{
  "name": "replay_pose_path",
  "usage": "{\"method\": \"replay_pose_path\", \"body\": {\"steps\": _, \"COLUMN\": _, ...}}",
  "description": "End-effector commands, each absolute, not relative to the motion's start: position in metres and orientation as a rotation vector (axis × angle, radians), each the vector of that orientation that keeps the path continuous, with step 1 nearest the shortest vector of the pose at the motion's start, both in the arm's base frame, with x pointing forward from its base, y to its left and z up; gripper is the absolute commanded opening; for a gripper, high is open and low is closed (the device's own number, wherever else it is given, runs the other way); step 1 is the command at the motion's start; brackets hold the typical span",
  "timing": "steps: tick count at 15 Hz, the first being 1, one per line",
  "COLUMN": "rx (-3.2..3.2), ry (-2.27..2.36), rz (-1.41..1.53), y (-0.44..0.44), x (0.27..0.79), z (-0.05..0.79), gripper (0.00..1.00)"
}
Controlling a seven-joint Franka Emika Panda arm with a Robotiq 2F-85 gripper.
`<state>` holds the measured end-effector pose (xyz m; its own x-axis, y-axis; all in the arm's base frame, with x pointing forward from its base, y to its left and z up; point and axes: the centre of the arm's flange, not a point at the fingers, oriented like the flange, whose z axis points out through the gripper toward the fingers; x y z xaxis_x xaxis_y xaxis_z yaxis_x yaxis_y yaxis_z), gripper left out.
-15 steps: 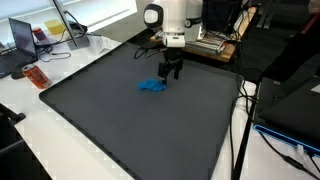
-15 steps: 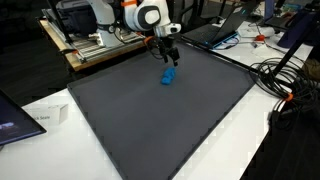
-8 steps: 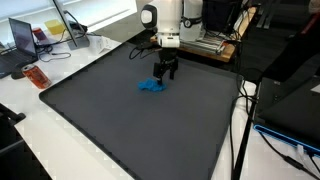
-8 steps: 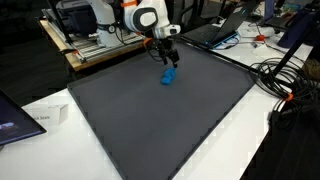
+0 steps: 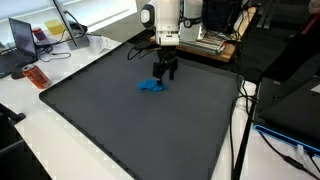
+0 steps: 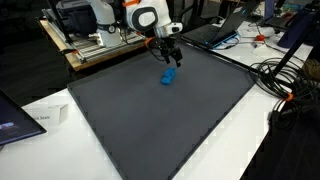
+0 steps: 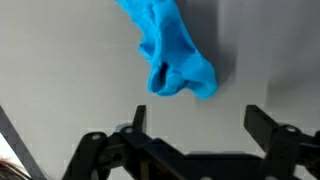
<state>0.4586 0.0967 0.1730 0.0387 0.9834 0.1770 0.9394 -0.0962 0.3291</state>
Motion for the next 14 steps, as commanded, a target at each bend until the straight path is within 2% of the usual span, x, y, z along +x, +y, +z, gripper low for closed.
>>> {"method": "replay_pose_path", "body": {"steps": 1, "rx": 2.17, "ry": 2.048, "rz": 0.514, "y": 0.085, "x": 0.491, "z": 0.206, "gripper": 1.0}}
{"method": "replay_pose_path", "body": {"steps": 14, "rx": 2.161, "ry": 2.162, "rz": 0.317, "y": 0.076, "x": 0.521, "z": 0.209, "gripper": 1.0}}
